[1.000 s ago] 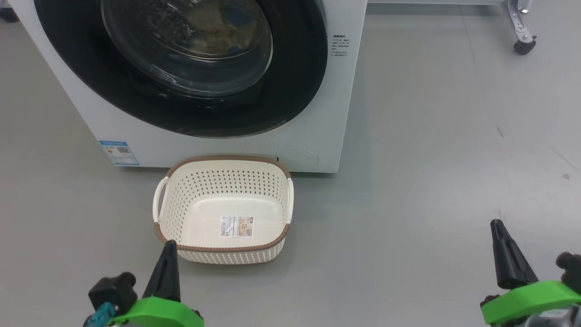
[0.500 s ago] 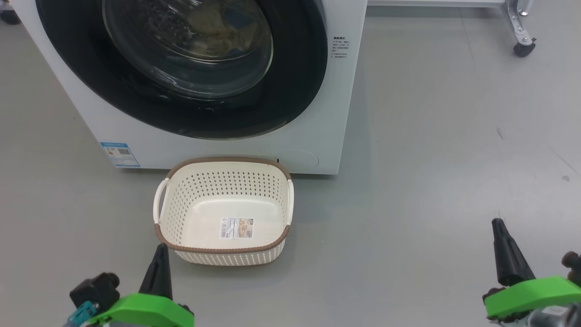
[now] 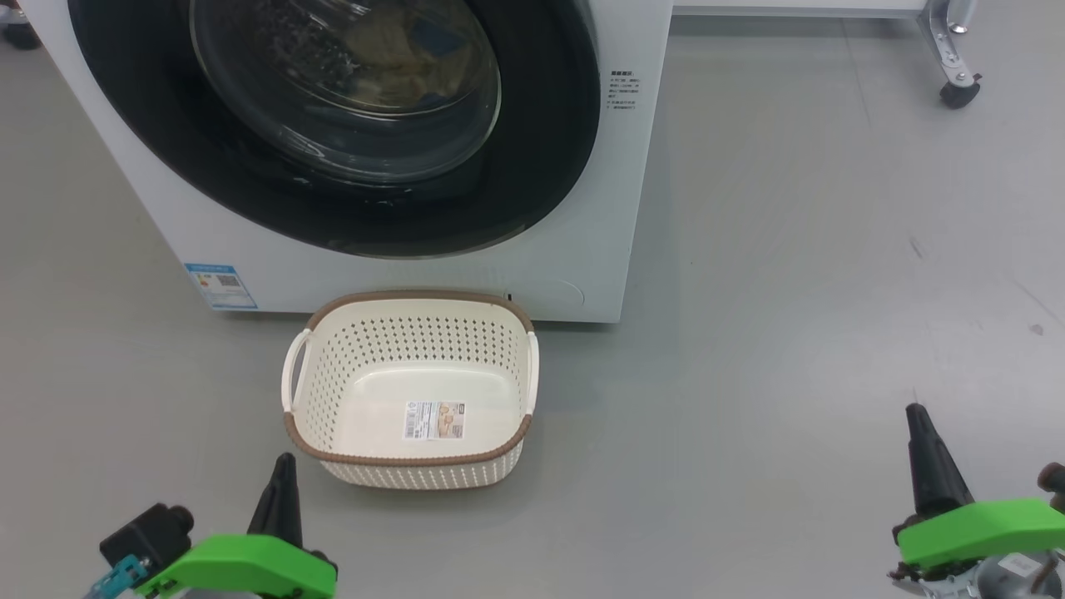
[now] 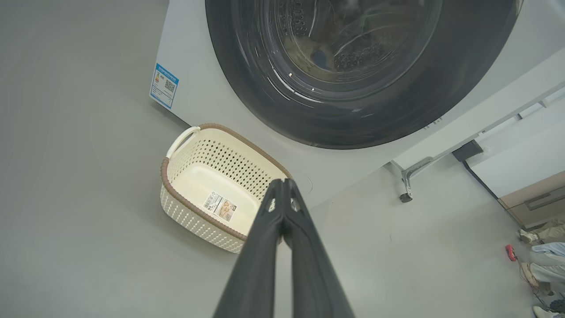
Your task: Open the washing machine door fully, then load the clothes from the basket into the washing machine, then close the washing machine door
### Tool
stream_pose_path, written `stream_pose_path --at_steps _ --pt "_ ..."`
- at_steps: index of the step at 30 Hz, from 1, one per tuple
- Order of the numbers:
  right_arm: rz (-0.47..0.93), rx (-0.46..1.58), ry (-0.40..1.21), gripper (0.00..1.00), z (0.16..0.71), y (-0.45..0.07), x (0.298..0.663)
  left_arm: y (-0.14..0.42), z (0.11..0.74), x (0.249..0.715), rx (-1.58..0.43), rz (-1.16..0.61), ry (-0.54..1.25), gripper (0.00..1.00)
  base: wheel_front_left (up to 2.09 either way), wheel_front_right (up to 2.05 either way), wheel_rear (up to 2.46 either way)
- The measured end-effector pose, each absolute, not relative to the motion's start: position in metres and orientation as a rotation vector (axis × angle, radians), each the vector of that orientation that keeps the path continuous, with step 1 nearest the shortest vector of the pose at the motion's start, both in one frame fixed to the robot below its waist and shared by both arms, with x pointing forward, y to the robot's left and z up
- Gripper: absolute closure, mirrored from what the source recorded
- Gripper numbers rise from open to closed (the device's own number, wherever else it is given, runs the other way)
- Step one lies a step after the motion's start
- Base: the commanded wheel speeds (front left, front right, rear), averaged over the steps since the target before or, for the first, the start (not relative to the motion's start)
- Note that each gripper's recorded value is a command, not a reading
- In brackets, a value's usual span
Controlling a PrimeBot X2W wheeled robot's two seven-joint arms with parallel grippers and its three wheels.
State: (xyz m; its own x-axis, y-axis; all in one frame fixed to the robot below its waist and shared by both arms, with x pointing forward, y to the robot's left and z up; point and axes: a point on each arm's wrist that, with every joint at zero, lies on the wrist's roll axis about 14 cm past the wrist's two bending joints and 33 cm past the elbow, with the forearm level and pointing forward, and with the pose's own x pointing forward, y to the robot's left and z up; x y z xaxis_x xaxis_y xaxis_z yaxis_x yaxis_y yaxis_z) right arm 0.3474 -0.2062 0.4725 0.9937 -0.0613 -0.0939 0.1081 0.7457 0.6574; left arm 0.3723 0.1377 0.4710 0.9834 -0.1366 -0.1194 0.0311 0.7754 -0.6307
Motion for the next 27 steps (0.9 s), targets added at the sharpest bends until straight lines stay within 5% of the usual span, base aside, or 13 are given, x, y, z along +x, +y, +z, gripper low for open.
stream_pose_path --at_steps 27 --pt "-0.111 1.025 0.071 1.00 0.470 -0.206 0.355 0.156 0.470 0.374 -0.986 -0.018 0.175 1.00 0.00 0.00 0.00"
